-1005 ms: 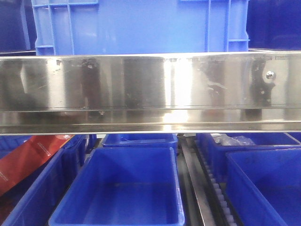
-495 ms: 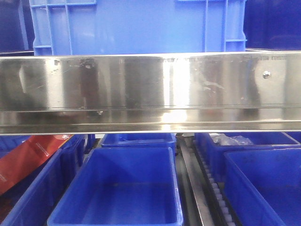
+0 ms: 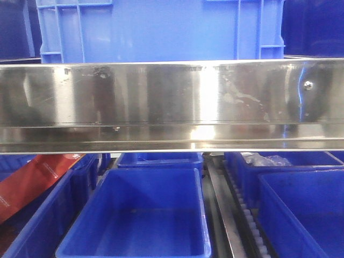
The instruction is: Place cylindrical capacitor in blue bin on shelf
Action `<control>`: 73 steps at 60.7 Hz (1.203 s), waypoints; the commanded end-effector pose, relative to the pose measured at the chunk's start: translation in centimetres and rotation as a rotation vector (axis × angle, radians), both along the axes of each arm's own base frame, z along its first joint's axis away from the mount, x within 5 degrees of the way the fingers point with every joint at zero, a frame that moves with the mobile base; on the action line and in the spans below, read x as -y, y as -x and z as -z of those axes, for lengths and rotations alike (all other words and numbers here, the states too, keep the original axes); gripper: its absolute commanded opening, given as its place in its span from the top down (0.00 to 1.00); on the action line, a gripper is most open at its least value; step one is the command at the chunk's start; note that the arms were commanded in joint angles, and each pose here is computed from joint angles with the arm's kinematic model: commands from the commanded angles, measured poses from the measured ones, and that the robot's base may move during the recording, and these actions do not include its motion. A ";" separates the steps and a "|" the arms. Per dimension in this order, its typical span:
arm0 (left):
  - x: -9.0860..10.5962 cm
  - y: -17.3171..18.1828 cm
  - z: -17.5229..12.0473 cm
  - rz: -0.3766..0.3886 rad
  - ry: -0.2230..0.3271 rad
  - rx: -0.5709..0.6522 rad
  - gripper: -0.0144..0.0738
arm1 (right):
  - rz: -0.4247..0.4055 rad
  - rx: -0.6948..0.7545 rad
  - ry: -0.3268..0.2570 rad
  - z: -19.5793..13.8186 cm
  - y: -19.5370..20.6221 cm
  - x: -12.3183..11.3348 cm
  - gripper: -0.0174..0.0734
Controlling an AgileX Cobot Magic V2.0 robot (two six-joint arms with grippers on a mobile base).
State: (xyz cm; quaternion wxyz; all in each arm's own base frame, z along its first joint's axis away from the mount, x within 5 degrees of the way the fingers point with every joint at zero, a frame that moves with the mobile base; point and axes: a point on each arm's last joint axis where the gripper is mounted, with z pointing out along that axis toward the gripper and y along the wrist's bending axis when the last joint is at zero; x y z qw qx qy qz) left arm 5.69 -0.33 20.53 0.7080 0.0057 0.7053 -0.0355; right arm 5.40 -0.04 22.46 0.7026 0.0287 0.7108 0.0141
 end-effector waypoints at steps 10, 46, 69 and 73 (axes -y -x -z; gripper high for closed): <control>0.0 0.1 -0.3 -0.001 0.015 0.024 0.96 | 0.002 -0.008 0.029 2.1 -0.2 0.1 0.99; 0.0 0.1 -0.3 -0.001 0.015 0.024 0.96 | -0.013 0.005 0.041 2.0 -0.2 0.0 0.99; 0.0 0.1 -0.3 -0.001 0.015 0.024 0.96 | -0.013 0.005 0.041 2.0 -0.2 0.0 0.99; 0.0 0.1 -0.3 -0.001 0.015 0.024 0.96 | -0.013 0.005 0.041 2.0 -0.2 0.0 0.99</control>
